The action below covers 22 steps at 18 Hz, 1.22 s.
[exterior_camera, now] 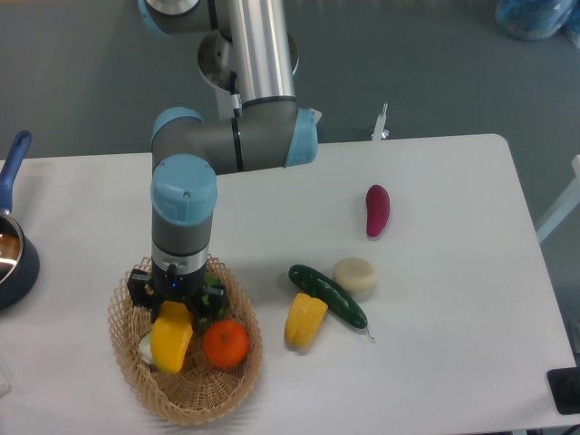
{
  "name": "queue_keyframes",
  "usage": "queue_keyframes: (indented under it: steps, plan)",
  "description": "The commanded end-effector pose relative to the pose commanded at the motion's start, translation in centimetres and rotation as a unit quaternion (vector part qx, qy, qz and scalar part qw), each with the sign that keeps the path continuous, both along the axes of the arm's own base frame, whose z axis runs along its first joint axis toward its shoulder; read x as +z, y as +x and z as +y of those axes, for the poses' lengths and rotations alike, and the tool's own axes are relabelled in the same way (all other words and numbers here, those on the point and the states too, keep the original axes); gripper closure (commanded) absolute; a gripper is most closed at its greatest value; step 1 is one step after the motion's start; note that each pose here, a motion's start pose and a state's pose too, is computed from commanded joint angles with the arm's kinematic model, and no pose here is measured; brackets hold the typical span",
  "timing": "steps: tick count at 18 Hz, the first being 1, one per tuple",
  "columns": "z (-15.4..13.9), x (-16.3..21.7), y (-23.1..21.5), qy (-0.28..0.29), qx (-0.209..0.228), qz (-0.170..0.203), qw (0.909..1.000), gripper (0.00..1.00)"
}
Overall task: Place the mango in the basket
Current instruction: 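Lower the mango into the basket beside the orange and release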
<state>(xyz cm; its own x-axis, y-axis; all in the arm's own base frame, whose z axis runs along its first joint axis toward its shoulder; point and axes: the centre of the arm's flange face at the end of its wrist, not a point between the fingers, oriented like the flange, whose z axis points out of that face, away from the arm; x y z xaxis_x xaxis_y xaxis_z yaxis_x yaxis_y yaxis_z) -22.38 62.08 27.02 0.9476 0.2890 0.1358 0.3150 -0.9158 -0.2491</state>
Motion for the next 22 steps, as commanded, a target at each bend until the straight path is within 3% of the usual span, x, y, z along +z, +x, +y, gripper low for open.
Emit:
queue_keyframes:
  steps: [12,13,14,17,20,22]
  plan:
    - [0.04,-1.10,0.09,-0.010,0.043,-0.018,0.9988,0.54]
    - [0.04,-1.11,0.11,-0.011,0.043,-0.018,0.9989,0.50]
    - [0.00,-1.12,0.00,-0.011,0.041,-0.017,0.9990,0.34]
    - [0.13,-0.99,-0.09,-0.009,0.038,-0.015,0.9991,0.25]
    - [0.19,-1.26,-0.46,-0.017,0.040,-0.003,0.9991,0.05]
    - [0.14,-1.27,-0.54,-0.019,0.041,0.001,0.9990,0.04]
